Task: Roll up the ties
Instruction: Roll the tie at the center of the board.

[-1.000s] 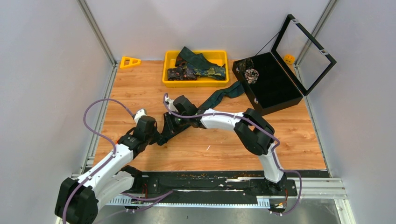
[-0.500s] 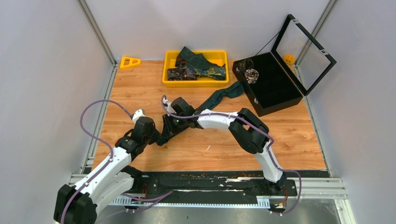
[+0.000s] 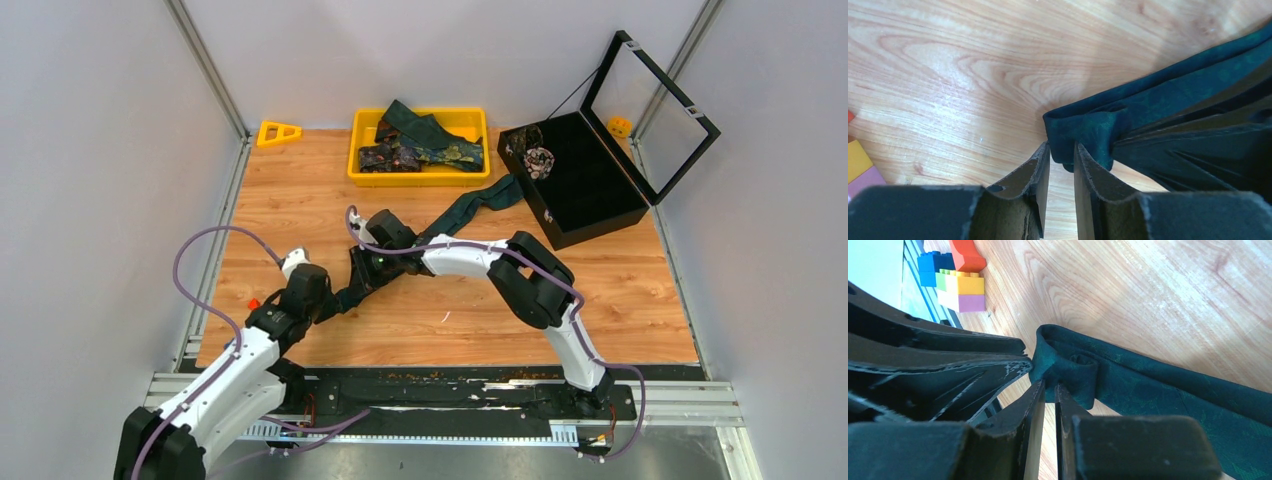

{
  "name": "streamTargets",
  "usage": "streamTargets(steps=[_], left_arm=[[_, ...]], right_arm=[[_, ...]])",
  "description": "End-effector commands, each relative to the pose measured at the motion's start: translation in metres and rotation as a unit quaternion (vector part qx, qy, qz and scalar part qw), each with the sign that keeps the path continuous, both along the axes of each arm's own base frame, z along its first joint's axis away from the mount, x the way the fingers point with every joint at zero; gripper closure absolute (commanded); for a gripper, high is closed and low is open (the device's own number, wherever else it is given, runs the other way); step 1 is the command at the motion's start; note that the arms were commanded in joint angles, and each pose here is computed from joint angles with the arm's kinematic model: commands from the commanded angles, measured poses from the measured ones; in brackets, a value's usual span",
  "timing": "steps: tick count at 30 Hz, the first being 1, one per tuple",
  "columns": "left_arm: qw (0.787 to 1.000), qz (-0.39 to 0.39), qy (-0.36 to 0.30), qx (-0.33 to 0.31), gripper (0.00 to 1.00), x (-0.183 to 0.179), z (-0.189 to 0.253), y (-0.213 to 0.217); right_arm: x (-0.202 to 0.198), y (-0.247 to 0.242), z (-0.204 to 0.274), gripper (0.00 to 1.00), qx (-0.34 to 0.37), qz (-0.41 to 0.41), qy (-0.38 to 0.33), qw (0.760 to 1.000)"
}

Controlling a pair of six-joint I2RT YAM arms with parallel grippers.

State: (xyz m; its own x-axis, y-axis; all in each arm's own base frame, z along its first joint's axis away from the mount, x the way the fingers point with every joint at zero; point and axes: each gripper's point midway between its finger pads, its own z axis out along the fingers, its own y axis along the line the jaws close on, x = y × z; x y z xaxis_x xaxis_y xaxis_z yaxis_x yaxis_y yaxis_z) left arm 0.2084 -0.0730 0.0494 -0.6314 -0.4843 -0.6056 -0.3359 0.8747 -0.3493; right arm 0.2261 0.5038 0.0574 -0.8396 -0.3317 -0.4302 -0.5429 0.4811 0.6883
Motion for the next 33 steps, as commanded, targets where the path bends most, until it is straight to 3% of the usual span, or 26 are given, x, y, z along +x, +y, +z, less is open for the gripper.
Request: streamTargets(steps=[1, 4, 7, 9, 25, 33], left_arm=[[1.000, -0.010, -0.012, 0.007, 0.69, 0.010, -0.004, -0.003], [1.000, -0.020, -0.009, 0.003, 0.66, 0.014, -0.008, -0.008], [1.000, -0.023, -0.003, 0.005, 0.52, 0.012, -0.010, -0.008], [1.000, -0.019, -0.004, 0.005, 0.49, 0.011, -0.010, -0.007], [0.999, -0.009, -0.011, -0.032, 0.41, 0.005, -0.032, -0.012], [0.999, -0.013, -0.021, -0.044, 0.54, 0.009, -0.041, -0.017]], right_arm=[[0.015, 0.005, 0.015, 0.85, 0.017, -0.005, -0.024, 1.000], [0.017, 0.003, 0.013, 0.85, 0.015, -0.007, -0.021, 1.000], [0.016, 0.002, 0.011, 0.85, 0.015, -0.004, -0.020, 1.000], [0.016, 0.002, 0.010, 0.85, 0.015, -0.003, -0.020, 1.000], [0.021, -0.001, 0.001, 0.85, 0.009, -0.007, -0.015, 1.000], [0.026, -0.004, -0.004, 0.85, 0.006, -0.012, -0.011, 1.000]])
